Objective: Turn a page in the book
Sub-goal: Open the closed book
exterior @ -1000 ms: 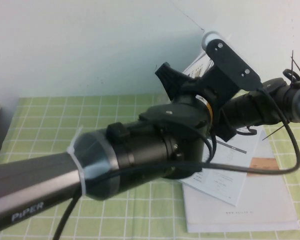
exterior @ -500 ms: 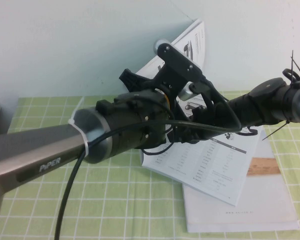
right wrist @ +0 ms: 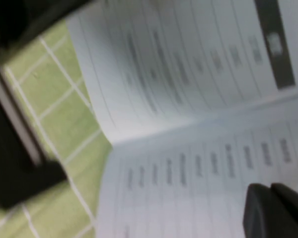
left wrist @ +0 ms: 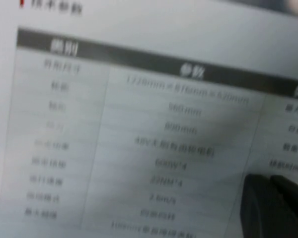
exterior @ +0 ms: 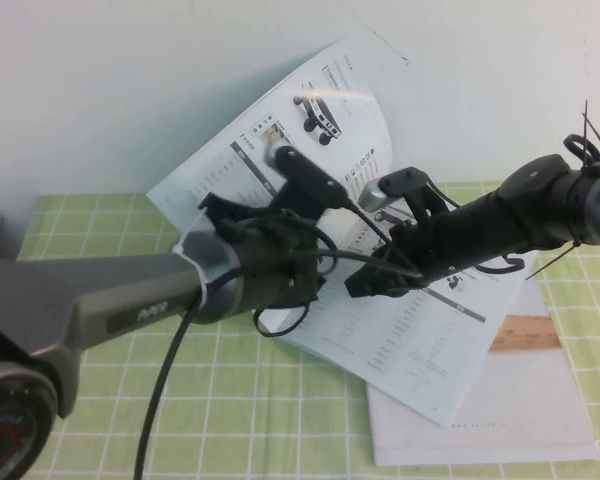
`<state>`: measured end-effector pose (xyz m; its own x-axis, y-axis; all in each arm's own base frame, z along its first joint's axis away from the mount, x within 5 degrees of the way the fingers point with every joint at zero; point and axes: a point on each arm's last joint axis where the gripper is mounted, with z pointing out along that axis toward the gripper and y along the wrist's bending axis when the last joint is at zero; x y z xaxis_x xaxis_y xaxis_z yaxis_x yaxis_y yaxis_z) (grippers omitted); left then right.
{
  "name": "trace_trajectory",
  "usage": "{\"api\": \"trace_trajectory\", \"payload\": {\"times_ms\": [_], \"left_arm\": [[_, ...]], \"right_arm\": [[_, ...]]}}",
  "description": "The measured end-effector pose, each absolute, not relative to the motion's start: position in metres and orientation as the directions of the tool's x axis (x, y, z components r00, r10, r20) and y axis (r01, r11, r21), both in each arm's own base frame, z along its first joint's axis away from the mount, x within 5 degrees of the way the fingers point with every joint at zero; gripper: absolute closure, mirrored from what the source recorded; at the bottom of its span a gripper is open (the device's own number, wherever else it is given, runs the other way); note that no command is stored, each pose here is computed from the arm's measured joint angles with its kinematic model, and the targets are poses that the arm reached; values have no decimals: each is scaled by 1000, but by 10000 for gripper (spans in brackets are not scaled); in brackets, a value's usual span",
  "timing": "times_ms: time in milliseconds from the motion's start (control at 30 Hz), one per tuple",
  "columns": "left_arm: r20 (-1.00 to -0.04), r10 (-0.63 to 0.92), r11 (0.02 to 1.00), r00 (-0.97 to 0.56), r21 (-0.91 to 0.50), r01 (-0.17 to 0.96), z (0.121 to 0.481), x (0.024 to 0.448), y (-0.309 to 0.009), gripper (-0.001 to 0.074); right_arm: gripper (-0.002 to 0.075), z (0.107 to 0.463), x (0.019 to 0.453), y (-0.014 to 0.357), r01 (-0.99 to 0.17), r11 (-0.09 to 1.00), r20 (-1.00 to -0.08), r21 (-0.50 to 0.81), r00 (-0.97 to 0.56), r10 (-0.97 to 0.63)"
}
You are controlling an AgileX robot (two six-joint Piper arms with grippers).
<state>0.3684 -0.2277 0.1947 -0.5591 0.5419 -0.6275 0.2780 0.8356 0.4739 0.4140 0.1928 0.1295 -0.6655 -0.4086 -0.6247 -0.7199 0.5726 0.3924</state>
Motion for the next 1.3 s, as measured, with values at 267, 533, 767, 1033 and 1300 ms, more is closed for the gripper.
{"api": "trace_trajectory", "payload": {"times_ms": [267, 533, 767, 1033, 1300], "left_arm": [[-538, 425, 887, -728, 408, 216, 183, 372, -199, 738], [-606, 396, 912, -690, 350, 215, 217, 365, -199, 738], [-631, 381, 923, -676, 300, 240, 255, 353, -190, 737], [-651, 360, 933, -668, 244, 264, 272, 347, -185, 738], [-682, 358, 932, -638, 223, 285, 281, 345, -187, 738]], "right_arm": [[728, 124, 407, 185, -687, 613, -492, 390, -718, -492], [728, 128, 398, 173, -674, 622, -361, 398, -739, -569], [728, 130, 396, 148, -647, 614, -283, 453, -757, -589], [729, 177, 399, 129, -704, 624, -403, 339, -708, -580], [729, 196, 418, 169, -767, 565, -605, 305, -614, -507]]}}
